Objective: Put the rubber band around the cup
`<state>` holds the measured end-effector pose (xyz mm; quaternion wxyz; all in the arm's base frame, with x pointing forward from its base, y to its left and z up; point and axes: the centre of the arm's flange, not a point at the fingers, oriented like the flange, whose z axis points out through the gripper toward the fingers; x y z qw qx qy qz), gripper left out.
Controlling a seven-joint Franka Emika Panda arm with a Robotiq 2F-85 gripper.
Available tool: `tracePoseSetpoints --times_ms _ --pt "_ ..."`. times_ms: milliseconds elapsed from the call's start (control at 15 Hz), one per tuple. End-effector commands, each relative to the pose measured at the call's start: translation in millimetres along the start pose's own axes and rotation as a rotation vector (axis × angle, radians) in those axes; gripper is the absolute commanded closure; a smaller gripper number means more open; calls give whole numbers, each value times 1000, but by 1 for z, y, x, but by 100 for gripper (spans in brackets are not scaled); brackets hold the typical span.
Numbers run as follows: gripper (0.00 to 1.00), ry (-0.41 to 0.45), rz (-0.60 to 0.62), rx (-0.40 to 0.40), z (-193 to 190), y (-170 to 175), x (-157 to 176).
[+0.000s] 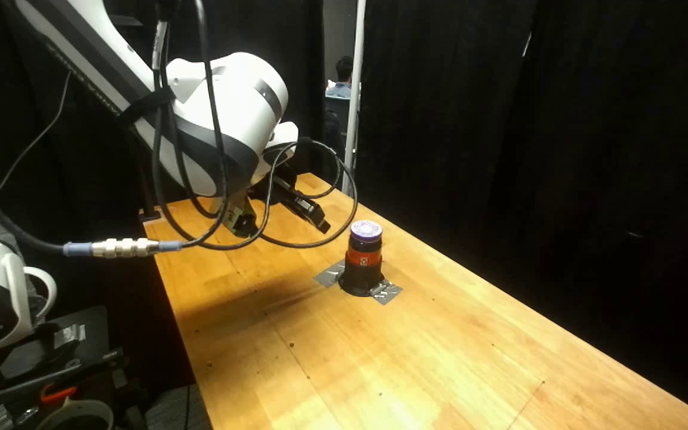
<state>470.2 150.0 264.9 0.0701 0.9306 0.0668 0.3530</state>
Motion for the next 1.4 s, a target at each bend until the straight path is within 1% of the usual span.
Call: tracePoseSetpoints --times_ms 0,67,133,200,267,333,400,533,733,800,933,1200,1333 --pt "85 66 12 10 13 1 -57" --pt "86 69 2 11 10 -1 -58" --pt "68 45 -20 23 5 -1 -56" --pt "60 2 -53 31 -3 3 -47" --pt "79 -52 -72 33 -20 12 -27" --pt "51 -88 -74 24 -32 19 -13" --pt "42 -127 -76 19 -48 31 8" --pt "28 -170 -59 35 -55 53 23" --pt "4 -220 -37 39 -72 82 39" --pt "0 -232 -40 41 -79 85 43" --pt "0 -256 -41 45 -100 87 54" --pt "0 -297 -43 62 -162 60 99" --pt "0 -325 -11 63 -186 46 114"
